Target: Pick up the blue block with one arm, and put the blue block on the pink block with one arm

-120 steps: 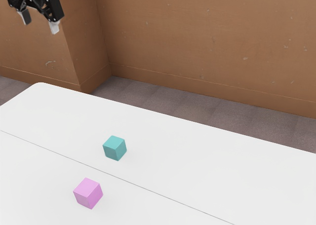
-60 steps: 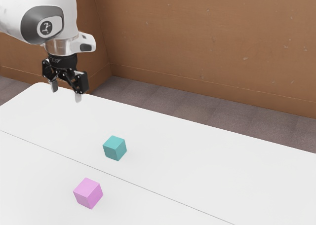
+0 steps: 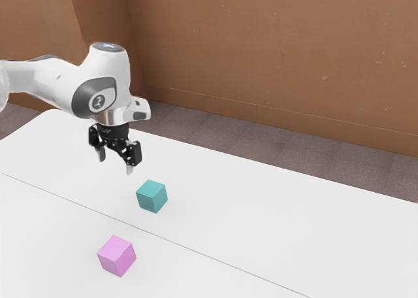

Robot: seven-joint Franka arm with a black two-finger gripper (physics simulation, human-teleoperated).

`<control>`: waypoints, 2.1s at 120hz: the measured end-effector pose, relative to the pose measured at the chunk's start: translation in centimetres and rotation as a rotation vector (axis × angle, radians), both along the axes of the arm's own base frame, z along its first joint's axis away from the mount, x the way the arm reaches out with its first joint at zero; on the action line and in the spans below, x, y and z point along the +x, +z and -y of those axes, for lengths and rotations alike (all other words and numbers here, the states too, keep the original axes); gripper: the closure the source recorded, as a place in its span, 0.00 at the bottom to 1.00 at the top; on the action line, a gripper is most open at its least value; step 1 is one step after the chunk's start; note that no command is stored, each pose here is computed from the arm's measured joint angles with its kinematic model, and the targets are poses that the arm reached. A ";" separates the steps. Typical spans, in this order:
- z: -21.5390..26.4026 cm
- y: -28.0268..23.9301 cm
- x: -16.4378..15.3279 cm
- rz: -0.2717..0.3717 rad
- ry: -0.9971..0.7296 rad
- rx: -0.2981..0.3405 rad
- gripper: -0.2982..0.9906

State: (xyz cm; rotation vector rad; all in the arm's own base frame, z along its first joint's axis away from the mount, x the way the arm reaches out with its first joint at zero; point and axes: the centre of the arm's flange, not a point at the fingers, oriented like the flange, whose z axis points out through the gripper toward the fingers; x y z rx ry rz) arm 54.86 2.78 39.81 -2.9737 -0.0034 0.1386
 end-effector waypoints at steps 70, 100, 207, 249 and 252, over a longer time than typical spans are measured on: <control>-1.0 -9.1 3.0 -0.025 0.063 -0.086 0.23; -0.3 -8.7 4.5 0.003 0.038 -0.091 0.23; 1.4 -15.0 5.9 -0.053 0.022 -0.119 0.39; 2.3 -10.1 3.2 -0.002 0.019 -0.133 0.45; 2.4 -9.6 2.5 0.001 0.018 -0.134 0.45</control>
